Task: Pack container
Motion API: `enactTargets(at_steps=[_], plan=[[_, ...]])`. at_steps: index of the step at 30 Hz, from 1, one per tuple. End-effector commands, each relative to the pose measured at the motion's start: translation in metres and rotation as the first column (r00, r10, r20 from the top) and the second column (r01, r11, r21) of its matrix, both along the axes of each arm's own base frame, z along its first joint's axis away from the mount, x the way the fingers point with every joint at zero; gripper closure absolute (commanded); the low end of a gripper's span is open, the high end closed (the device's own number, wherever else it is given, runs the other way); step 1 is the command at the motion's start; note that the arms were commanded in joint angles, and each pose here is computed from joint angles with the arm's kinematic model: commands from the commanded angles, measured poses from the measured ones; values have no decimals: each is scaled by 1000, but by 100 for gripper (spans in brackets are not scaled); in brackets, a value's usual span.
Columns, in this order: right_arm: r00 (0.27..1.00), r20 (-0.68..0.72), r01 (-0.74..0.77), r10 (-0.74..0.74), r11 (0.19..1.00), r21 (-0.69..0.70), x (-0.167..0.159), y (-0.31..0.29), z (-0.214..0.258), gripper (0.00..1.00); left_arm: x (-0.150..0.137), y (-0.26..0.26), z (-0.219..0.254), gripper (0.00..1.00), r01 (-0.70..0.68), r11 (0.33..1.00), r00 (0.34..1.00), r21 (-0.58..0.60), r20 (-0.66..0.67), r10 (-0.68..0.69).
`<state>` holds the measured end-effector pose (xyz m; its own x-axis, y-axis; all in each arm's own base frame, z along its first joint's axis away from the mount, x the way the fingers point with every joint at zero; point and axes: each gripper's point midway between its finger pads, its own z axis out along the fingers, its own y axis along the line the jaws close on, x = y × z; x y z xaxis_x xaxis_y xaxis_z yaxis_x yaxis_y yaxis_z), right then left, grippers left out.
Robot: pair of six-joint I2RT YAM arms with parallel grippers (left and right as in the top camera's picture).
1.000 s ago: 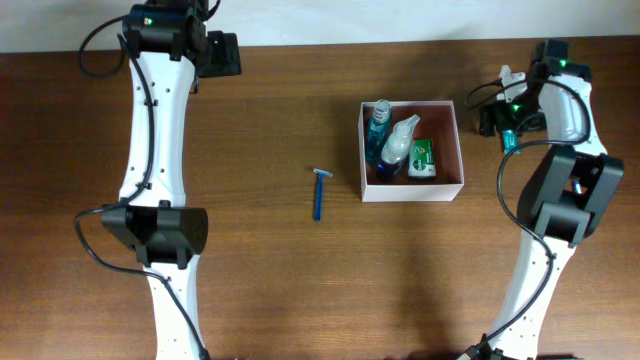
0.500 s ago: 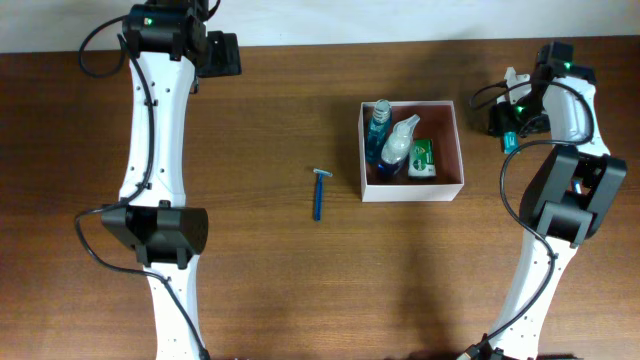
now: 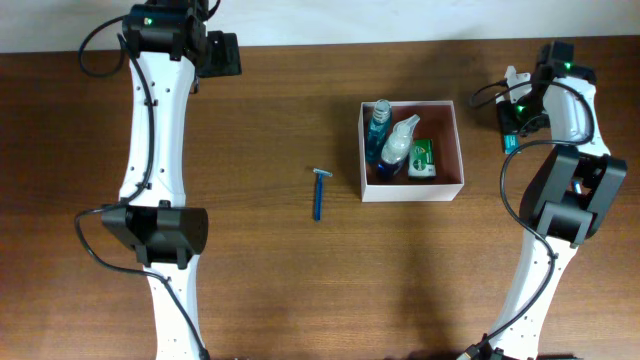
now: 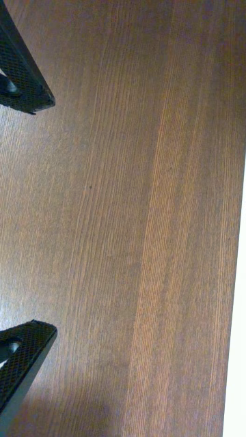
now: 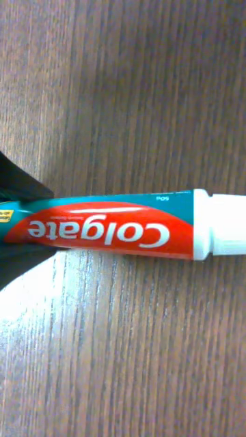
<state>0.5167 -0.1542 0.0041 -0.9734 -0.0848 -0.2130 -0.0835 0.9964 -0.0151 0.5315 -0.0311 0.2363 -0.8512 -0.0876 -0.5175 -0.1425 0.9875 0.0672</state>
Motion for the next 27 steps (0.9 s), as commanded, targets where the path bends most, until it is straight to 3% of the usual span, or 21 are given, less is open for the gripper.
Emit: enactTargets(at_steps=[1, 9, 13, 18, 22, 27], plan=[[1000, -21, 7, -7, 1000, 14, -1, 0, -9, 86, 0, 3, 1, 1, 1, 1000, 1000, 10, 1, -1], [997, 15, 73, -73, 997, 18, 4, -2, 52, 85, 0, 3, 1, 1, 1, 1000, 1000, 10, 1, -1], [979, 6, 202, -203, 978, 52, -9, 4, 100, 85, 0, 3, 1, 1, 1, 1000, 1000, 10, 1, -1], [977, -26, 215, -214, 969, 119, -32, 27, 143, 85, 0, 3, 1, 1, 1, 1000, 1000, 10, 1, -1], [957, -32, 290, -289, 942, 170, -35, 43, 158, 85, 0, 3, 1, 1, 1, 1000, 1000, 10, 1, -1], [970, -10, 239, -243, 941, 242, -29, 78, 172, 85, 1, 3, 1, 1, 0, 1000, 1000, 10, 1, -1]])
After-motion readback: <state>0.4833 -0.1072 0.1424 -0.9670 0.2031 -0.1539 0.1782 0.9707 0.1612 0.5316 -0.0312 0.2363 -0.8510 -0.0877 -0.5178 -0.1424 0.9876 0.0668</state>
